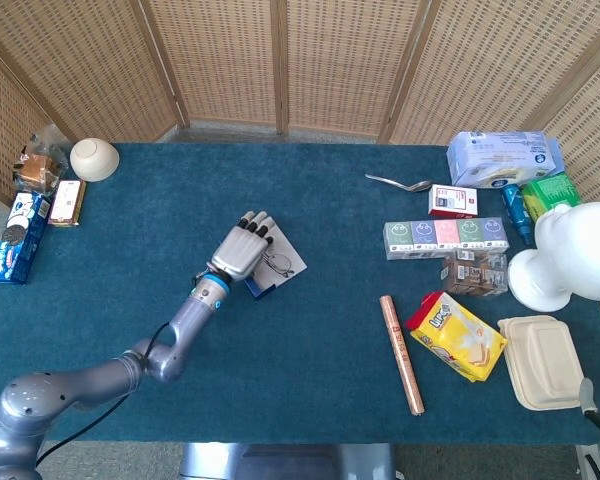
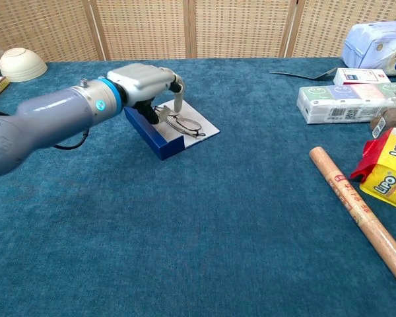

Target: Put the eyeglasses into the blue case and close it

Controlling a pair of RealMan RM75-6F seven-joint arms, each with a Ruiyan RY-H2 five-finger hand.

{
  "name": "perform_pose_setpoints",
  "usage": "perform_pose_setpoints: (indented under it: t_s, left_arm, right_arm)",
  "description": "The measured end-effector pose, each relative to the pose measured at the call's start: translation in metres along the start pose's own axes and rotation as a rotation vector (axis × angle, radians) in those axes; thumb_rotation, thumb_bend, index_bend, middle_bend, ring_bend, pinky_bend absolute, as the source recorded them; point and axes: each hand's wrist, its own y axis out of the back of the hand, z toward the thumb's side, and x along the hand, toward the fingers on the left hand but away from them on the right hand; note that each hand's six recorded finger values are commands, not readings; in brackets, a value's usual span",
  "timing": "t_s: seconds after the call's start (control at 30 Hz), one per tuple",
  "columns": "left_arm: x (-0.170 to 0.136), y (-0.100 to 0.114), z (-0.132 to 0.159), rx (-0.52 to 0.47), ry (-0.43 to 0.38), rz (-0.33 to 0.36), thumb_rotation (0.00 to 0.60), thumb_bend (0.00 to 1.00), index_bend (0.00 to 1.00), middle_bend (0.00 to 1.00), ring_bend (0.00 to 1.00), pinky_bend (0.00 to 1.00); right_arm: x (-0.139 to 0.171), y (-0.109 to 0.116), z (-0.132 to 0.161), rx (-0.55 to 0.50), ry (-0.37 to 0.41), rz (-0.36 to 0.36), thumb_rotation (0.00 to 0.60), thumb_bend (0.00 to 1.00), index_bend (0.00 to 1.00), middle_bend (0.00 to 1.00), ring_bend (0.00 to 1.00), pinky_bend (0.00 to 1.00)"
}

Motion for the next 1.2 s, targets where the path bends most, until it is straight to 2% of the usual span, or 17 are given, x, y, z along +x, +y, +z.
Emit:
perform_pose_setpoints:
  t_s: [0.1,0.13,0.23,0.33,0.53,0.77,1.0,1.2]
  left_arm:
    - [-0.008,0.008,-0.005,-0.003,-0.015,0.004,0.262,0.54,0.39,0.16,0.06,0.07]
    - [-0.01,0.01,-0.007,-0.002,-0.018,0.005,0.206,0.54,0.37,0.17,0.08,0.08]
    - [-0.017,0.016,-0.014,0.001,-0.022,0.002,0.109,0.52,0.34,0.18,0.09,0.1]
    - [-0.021,0.016,-0.019,-0.012,-0.012,-0.016,0.082,0.51,0.32,0.17,0.09,0.1]
    - [-0.021,0.008,-0.022,-0.034,0.01,-0.06,0.083,0.49,0.31,0.14,0.04,0.1]
    - [-0.009,0.001,-0.011,-0.032,0.005,-0.072,0.075,0.49,0.31,0.12,0.01,0.09]
    - [0.007,0.0,0.005,-0.031,-0.018,-0.081,0.04,0.49,0.3,0.09,0.0,0.06]
    - [0.01,-0.006,0.01,-0.018,-0.032,-0.103,0.006,0.49,0.38,0.08,0.0,0.05]
  right_arm:
    - [-0.001,-0.001,0.001,0.001,0.003,0.004,0.556,0.48,0.0,0.14,0.14,0.34]
    - [-0.002,-0.002,0.002,0.0,0.005,0.006,0.554,0.48,0.0,0.14,0.14,0.34]
    - [-0.004,-0.003,0.004,-0.001,0.013,0.009,0.555,0.48,0.0,0.14,0.14,0.34]
    - [-0.005,-0.004,0.006,0.0,0.018,0.011,0.556,0.48,0.0,0.14,0.14,0.34]
    - [-0.003,-0.004,0.005,0.003,0.012,0.011,0.556,0.48,0.0,0.14,0.13,0.34]
    - [0.002,0.001,0.001,0.007,-0.009,-0.002,0.555,0.48,0.0,0.14,0.14,0.34]
    - [0.006,0.002,-0.003,0.006,-0.026,-0.006,0.557,0.48,0.0,0.14,0.13,0.34]
    - [0.006,0.004,-0.002,0.004,-0.021,-0.011,0.557,0.48,0.0,0.14,0.14,0.34]
